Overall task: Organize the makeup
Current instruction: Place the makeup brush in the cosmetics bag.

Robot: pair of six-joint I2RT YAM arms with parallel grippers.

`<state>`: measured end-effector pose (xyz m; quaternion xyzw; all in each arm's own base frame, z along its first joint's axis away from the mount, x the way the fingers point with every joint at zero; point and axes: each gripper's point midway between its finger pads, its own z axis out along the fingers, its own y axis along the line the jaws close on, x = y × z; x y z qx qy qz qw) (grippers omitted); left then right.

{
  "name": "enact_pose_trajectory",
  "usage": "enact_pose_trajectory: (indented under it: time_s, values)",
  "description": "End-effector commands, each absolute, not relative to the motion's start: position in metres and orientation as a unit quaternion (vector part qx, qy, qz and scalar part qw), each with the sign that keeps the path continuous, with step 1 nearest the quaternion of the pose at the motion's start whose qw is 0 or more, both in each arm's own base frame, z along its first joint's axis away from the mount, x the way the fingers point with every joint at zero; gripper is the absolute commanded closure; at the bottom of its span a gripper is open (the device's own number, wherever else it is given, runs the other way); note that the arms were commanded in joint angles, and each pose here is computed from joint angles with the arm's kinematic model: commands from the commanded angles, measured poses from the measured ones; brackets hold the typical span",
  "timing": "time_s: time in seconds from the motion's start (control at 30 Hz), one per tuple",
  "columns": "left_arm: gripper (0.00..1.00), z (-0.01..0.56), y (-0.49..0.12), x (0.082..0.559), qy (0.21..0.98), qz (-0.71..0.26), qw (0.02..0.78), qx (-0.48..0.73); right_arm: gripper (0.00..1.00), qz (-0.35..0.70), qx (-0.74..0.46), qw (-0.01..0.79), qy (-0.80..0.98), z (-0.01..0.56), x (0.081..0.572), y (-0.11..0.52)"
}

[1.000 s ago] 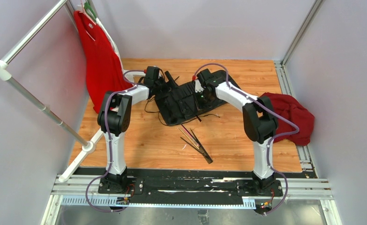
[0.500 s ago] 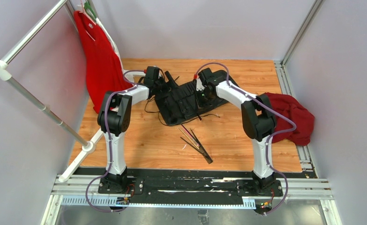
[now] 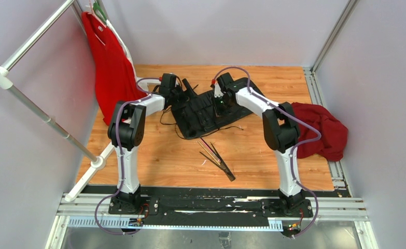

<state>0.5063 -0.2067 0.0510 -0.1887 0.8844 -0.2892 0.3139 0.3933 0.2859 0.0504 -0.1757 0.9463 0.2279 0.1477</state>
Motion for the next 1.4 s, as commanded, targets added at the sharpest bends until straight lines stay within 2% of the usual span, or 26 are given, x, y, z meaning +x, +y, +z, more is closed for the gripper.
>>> enact_pose_trajectory:
  time_s: [0.0, 1.17, 1.2, 1.27, 1.37]
  values:
    - [0.02, 0.006, -0.187, 0.472, 0.917, -0.237, 0.245, -0.208, 0.99, 0.236, -0.164, 0.151, 0.946, 0.05, 0.407, 0.285]
    - [0.02, 0.002, -0.185, 0.467, 0.918, -0.235, 0.242, -0.209, 0.99, 0.254, -0.176, 0.182, 0.933, 0.036, 0.456, 0.304]
    - [0.02, 0.002, -0.185, 0.467, 0.918, -0.235, 0.241, -0.209, 0.92, 0.256, -0.177, 0.184, 0.932, 0.037, 0.457, 0.305]
    - [0.02, 0.003, -0.185, 0.467, 0.918, -0.235, 0.242, -0.209, 0.72, 0.256, -0.179, 0.185, 0.932, 0.037, 0.457, 0.304]
    - [0.02, 0.003, -0.184, 0.467, 0.918, -0.234, 0.242, -0.209, 0.59, 0.252, -0.18, 0.192, 0.931, 0.04, 0.457, 0.302]
